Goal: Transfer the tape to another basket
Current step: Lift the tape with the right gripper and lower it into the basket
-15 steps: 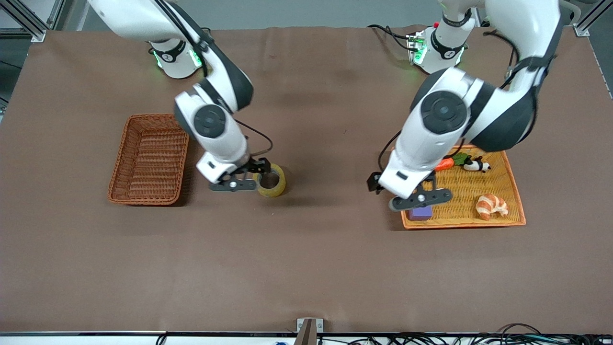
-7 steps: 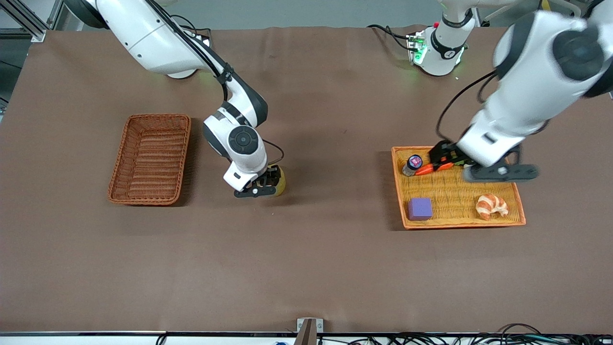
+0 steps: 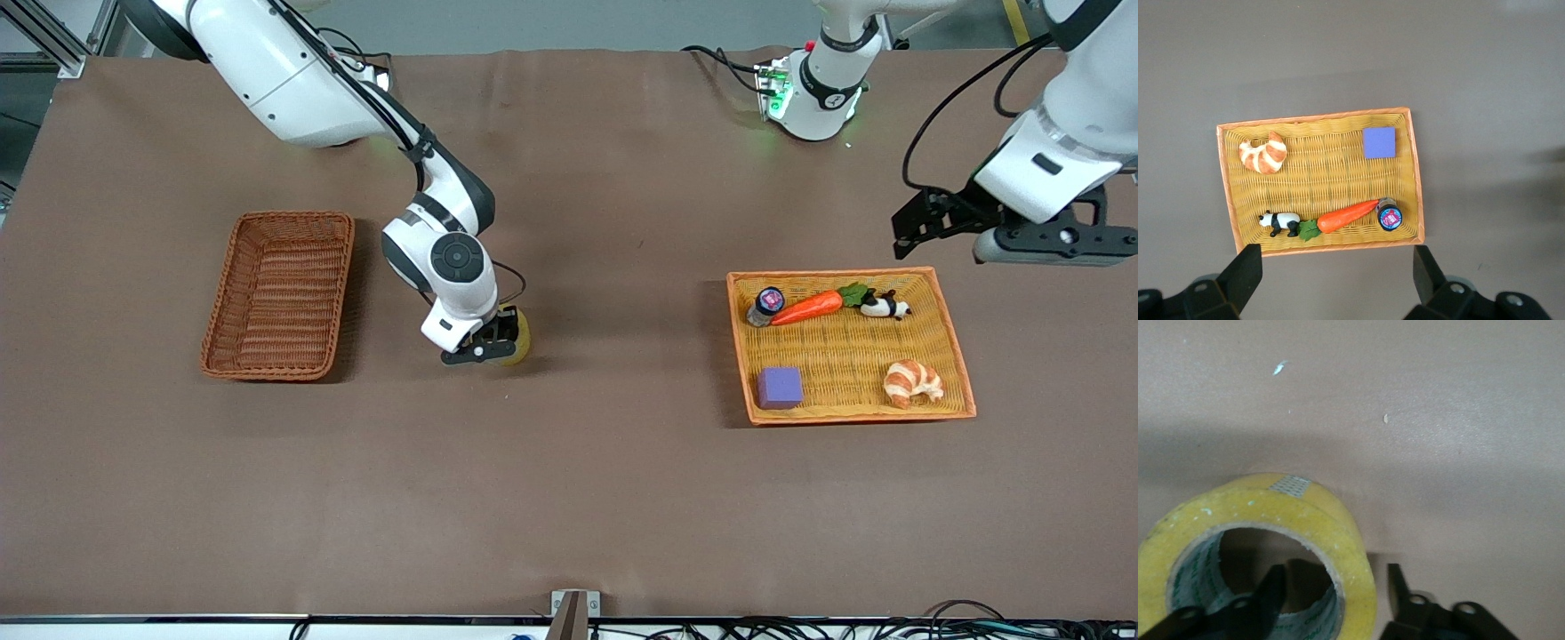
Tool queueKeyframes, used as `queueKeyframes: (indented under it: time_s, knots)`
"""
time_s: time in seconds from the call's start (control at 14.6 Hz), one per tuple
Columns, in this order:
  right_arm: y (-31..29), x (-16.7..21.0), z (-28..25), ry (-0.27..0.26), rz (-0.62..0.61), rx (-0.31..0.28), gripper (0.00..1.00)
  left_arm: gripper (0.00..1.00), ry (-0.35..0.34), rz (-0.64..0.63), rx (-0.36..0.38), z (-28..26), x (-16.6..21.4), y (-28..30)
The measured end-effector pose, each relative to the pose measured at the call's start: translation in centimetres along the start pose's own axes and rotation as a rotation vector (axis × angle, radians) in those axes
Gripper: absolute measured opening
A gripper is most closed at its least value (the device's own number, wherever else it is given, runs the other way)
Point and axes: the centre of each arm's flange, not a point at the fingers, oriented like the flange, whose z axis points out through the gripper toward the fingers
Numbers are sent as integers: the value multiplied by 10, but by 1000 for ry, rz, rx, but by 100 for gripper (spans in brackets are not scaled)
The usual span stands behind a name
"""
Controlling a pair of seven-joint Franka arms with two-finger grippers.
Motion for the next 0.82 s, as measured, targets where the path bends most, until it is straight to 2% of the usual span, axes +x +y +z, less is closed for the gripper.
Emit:
queueKeyframes:
  time_s: [0.27,0.41,0.55,0.69,0.82]
  knots:
    - [4,3,-1,4,12,1,23,100,-21,8,2,-2,-3,-3]
    - [6,5,-3,-3,26,-8,22,100,-34,5,3,0,-4,-5]
    - [12,14,-20,-16,105,-26,22,100,-53,3,4,4,-4,-7]
    - [35,31,-68,-13,186,-28,22,100,-67,-1,5,7,-4,-9]
    - [82,40,-128,-18,251,-58,22,100,-70,-12,5,8,-4,-15]
